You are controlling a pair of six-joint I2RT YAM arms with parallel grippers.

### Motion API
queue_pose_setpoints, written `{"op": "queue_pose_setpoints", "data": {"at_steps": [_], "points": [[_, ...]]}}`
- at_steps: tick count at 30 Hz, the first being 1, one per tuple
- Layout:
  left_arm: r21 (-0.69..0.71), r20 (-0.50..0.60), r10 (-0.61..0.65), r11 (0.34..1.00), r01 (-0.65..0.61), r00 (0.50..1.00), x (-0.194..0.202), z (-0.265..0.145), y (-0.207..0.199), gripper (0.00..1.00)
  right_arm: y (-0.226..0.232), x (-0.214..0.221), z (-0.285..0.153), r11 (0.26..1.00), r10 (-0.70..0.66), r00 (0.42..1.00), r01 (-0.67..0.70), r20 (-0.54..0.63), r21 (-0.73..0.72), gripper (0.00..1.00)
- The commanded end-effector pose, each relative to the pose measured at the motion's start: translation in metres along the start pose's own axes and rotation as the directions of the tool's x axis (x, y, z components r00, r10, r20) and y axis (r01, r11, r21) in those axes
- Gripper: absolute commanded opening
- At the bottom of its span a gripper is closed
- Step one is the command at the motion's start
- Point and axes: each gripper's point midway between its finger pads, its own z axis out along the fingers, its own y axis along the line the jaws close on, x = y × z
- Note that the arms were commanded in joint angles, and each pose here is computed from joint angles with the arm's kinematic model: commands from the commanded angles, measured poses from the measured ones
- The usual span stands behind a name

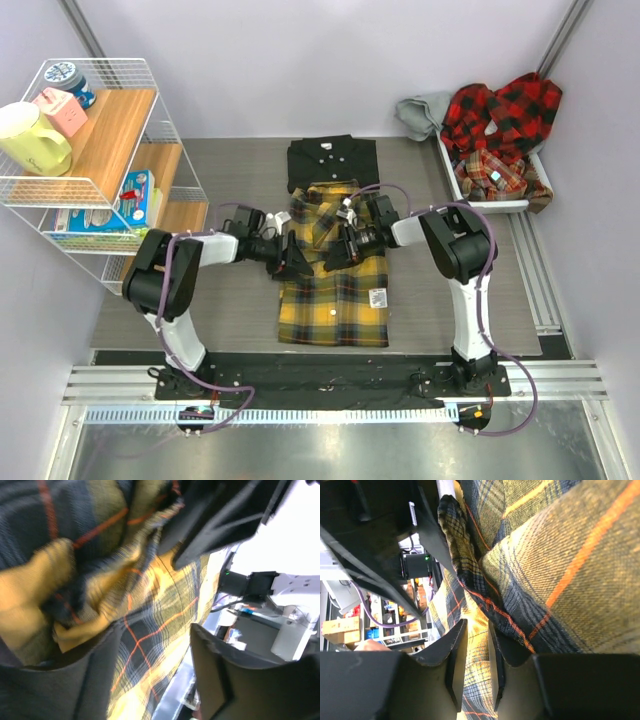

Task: Fold and stack the long sleeve shirts
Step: Fold the shirt

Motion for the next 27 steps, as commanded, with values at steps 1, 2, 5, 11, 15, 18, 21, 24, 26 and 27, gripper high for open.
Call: {"op": "queue_pose_setpoints", "data": {"at_steps": [1,2,5,11,15,18,21,24,26,27], "points": [[-0.059,0.031,0.241,0.969,-0.239,0.97,-0.009,-0.033,-0.037,0.66,0.01,-0.003,-0.005,0.999,-0.044,0.998,0.043,0.044,0.019,0.29],[-0.092,0.028,0.289,0.954,-0.285,0.957,-0.009,-0.039,-0.04,0.67,0.02,-0.008,-0.008,0.999,-0.037,0.998,0.037,0.056,0.008,0.29],[-0.235,0.025,0.554,0.813,-0.533,0.832,-0.012,-0.073,-0.06,0.8,0.06,-0.035,-0.018,0.991,-0.133,0.985,0.135,0.109,-0.01,0.31],[-0.513,-0.013,0.906,0.358,-0.781,0.423,-0.037,-0.14,-0.106,1.0,0.07,-0.049,-0.032,0.965,-0.249,0.963,0.238,0.107,0.108,0.31],[-0.546,0.059,0.925,0.345,-0.763,0.375,-0.05,-0.154,-0.137,1.0,0.04,-0.035,-0.026,0.967,-0.21,0.977,0.203,0.031,0.157,0.31],[-0.379,-0.108,0.924,0.304,-0.874,0.368,-0.011,-0.131,-0.129,1.0,0.013,-0.029,-0.019,0.952,-0.231,0.973,0.231,-0.02,0.2,0.29],[-0.386,-0.3,0.931,0.079,-0.919,0.206,0.015,-0.108,-0.105,1.0,-0.007,-0.021,-0.015,0.949,-0.227,0.972,0.236,-0.064,0.209,0.27],[-0.275,-0.357,0.932,-0.048,-0.96,0.055,0.049,-0.082,-0.092,0.98,-0.021,-0.016,-0.014,0.941,-0.236,0.968,0.249,-0.084,0.231,0.26],[-0.211,-0.398,0.916,-0.132,-0.968,-0.038,0.07,-0.065,-0.088,0.94,-0.034,-0.012,-0.011,0.94,-0.214,0.972,0.232,-0.096,0.249,0.25],[-0.193,-0.409,0.91,-0.157,-0.969,-0.066,0.077,-0.059,-0.085,0.9,-0.039,-0.012,-0.011,0.938,-0.207,0.973,0.226,-0.098,0.263,0.25]]}}
